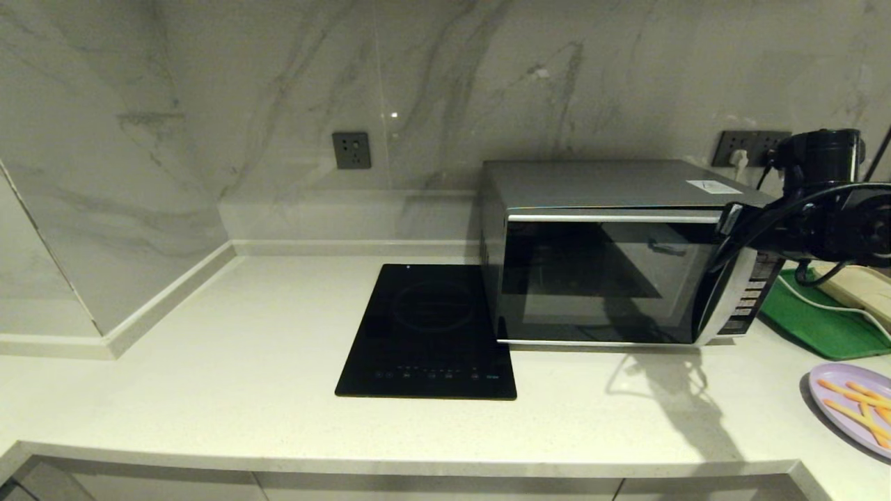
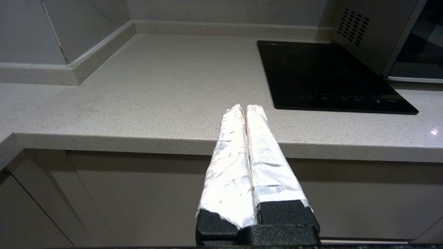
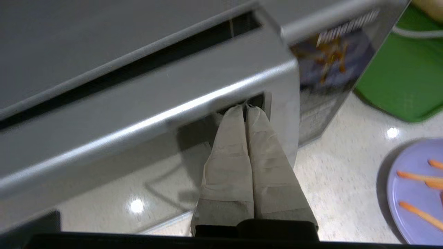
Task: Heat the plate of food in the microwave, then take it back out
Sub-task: Close the microwave oven
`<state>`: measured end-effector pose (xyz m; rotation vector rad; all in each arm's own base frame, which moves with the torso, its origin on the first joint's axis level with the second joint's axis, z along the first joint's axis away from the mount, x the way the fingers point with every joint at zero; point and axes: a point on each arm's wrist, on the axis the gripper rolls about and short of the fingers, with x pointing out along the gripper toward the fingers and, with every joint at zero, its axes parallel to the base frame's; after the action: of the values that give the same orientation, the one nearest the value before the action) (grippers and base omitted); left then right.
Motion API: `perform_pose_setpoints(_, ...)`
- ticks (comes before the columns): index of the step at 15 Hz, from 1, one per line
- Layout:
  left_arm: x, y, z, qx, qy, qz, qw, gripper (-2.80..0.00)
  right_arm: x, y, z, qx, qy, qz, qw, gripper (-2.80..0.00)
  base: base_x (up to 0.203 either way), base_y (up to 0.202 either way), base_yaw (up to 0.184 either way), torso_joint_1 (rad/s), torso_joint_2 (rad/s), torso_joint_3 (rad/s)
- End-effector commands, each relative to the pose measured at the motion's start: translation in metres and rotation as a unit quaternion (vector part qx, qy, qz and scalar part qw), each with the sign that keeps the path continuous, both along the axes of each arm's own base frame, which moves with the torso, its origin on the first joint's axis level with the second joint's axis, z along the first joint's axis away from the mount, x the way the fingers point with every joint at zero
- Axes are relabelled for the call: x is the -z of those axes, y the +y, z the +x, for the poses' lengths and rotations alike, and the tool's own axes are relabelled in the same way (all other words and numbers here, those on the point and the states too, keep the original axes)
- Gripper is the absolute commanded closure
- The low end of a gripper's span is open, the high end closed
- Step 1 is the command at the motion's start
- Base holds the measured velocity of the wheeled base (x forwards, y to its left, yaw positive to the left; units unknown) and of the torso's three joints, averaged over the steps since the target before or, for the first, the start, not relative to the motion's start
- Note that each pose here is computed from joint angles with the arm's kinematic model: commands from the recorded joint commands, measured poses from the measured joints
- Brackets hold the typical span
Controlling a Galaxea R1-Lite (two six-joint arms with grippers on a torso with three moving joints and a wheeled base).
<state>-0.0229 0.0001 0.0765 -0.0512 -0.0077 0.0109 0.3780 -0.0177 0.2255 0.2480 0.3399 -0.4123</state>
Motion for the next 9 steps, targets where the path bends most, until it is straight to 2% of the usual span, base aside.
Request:
perform_pose_setpoints(1, 0.0, 0.0, -0.0001, -0.001, -0.001, 0.0, 1.0, 0.0, -0.0016, -0.0002, 0.0052, -0.001, -0.025, -0.004, 1.0, 0.0, 0.0, 0.0, 0.0, 0.0, 0.0, 0.0)
perform_pose_setpoints(9, 0.0, 0.0, -0.0001, -0.001, -0.001, 0.0, 1.0, 0.0, 0.0009, -0.0003, 0.0073, 0.001, -0.025, 0.0, 1.0, 0.0, 0.0, 0.0, 0.0, 0.0, 0.0, 0.0)
